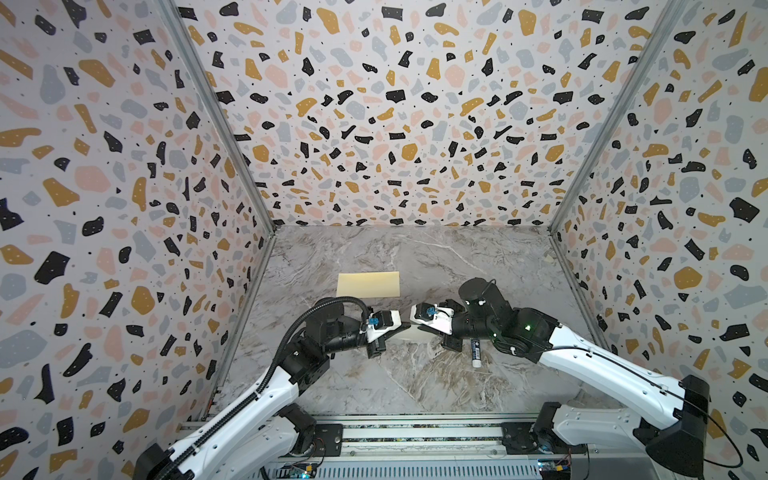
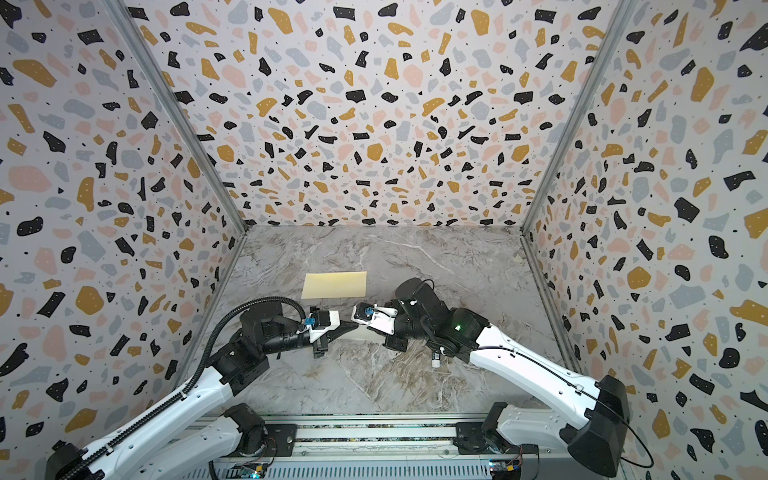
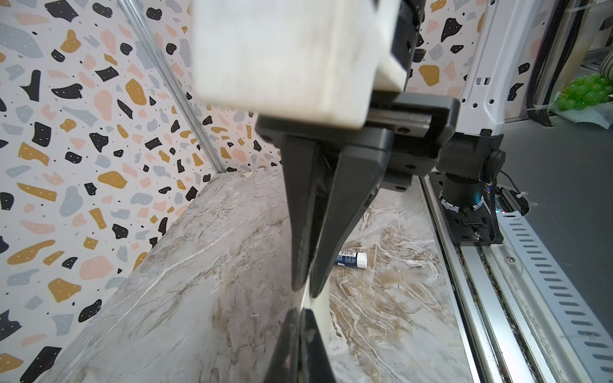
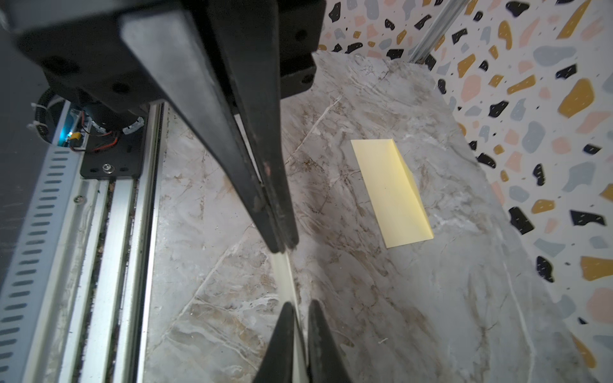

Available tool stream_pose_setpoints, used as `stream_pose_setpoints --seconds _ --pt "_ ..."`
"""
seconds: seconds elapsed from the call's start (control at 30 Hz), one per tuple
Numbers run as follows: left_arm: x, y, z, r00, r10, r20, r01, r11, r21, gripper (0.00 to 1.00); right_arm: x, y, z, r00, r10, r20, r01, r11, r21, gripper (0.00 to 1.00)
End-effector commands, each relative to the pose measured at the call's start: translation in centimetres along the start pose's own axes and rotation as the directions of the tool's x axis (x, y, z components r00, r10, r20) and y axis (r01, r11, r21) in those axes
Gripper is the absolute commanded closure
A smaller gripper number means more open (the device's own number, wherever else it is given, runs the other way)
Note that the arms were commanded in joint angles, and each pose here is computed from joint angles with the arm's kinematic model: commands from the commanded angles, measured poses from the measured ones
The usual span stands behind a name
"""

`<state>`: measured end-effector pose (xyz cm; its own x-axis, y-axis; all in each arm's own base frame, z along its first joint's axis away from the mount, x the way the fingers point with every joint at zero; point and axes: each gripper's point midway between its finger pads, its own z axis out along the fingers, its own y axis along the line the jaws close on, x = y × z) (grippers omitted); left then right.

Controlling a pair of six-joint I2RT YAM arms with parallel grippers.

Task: Place the letter into the envelope and seal it

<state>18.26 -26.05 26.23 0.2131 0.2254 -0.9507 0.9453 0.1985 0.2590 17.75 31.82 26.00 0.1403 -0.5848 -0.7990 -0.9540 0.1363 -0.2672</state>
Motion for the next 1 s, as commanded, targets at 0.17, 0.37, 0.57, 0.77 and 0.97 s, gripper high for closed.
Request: stream_pose_setpoints --seconds 0.17,0.37,0.57,0.77,0.97 --pt "-0.7 -0.3 -0.2 0.999 0.024 0.035 -0.025 1.0 0.004 1.0 -4.3 0.3 -3.4 0.979 -0.016 0.202 0.013 1.0 0.019 0.73" --pt "-0.9 -0.3 -0.3 0.999 0.028 0.041 -0.028 1.0 0.004 1.0 -4.1 0.2 -2.3 0.984 -0.001 0.181 0.001 1.0 -0.001 0.73" --pt "-1.0 -0.2 -0.4 0.998 0.031 0.045 -0.031 1.0 -0.001 1.0 -3.3 0.2 -0.9 0.991 0.026 0.133 -0.022 0.999 -0.033 0.75" --pt "-1.0 -0.3 -0.4 0.998 0.033 0.046 -0.033 0.999 0.0 1.0 -2.8 0.0 -0.1 0.993 0.037 0.109 -0.034 0.999 -0.031 0.79" --pt "-1.1 -0.3 -0.5 0.998 0.036 0.047 -0.036 0.999 -0.004 1.0 -2.6 -0.1 0.3 0.995 0.042 0.095 -0.039 0.999 -0.034 0.92"
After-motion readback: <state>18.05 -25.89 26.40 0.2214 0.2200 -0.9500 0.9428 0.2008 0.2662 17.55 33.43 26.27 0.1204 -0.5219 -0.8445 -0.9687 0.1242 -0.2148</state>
